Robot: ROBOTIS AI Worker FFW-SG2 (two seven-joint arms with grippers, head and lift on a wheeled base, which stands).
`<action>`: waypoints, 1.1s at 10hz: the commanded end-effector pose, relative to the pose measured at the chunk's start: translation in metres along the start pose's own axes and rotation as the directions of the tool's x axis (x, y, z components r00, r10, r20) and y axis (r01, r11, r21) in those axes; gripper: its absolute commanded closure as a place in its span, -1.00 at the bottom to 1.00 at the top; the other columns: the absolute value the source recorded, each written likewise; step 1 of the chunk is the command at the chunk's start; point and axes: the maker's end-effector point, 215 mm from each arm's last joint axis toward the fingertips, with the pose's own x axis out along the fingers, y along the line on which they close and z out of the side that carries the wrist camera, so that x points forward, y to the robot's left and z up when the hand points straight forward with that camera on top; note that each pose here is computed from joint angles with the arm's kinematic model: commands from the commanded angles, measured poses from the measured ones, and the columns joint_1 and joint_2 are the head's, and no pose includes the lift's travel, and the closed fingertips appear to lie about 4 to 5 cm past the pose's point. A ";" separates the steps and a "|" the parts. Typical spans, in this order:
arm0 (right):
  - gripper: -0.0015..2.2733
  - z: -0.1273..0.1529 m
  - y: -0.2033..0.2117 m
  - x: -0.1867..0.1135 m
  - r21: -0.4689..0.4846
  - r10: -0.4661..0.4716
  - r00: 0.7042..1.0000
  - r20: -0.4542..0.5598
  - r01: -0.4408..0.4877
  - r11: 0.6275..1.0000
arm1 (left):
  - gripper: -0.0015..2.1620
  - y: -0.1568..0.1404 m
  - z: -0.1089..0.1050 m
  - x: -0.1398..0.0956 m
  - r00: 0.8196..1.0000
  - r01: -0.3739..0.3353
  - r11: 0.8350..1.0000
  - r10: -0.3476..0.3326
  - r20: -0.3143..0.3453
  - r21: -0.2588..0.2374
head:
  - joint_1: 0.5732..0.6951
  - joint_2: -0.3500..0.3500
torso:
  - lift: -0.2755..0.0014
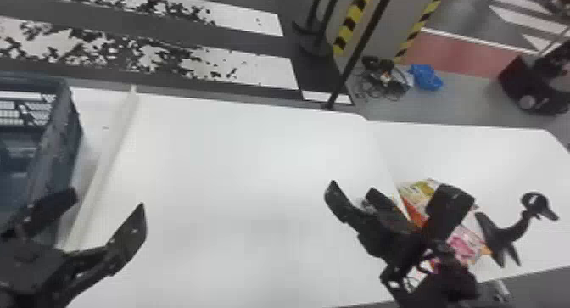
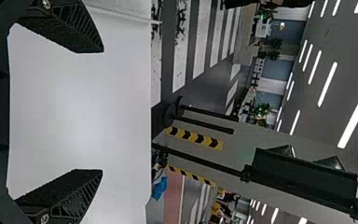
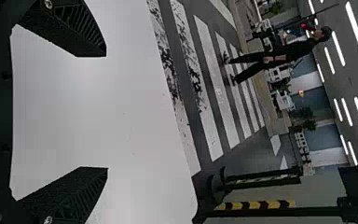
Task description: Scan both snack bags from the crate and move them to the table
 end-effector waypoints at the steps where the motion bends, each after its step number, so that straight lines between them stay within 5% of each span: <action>1: -0.95 0.002 0.052 -0.011 -0.030 0.079 0.994 0.074 -0.077 0.997 | -0.93 0.002 -0.005 -0.016 0.999 -0.044 0.999 0.044 -0.018 -0.003 | 1.00 -0.92 | 0.36; 3: -0.95 -0.003 0.071 -0.024 -0.023 0.101 0.989 0.105 -0.099 0.995 | -0.93 0.003 0.010 -0.024 0.990 -0.122 0.992 0.119 0.071 0.041 | 1.00 -0.58 | 0.36; 5: -0.94 -0.014 0.062 -0.038 -0.018 0.083 0.990 0.117 -0.081 0.997 | -0.93 0.000 0.021 -0.029 0.977 -0.134 0.989 0.121 0.173 0.061 | 1.00 -0.53 | 0.36; 7: -0.93 -0.013 0.026 -0.053 0.001 0.037 0.988 0.147 -0.038 0.999 | -0.93 -0.011 0.006 -0.036 0.984 -0.115 0.992 0.107 0.144 0.047 | 1.00 -0.58 | 0.36; 11: -0.93 0.014 -0.011 -0.070 -0.017 -0.004 0.962 0.272 0.009 1.000 | -0.93 0.000 0.017 -0.042 0.976 -0.105 0.991 0.088 0.197 0.081 | 1.00 -0.97 | 0.36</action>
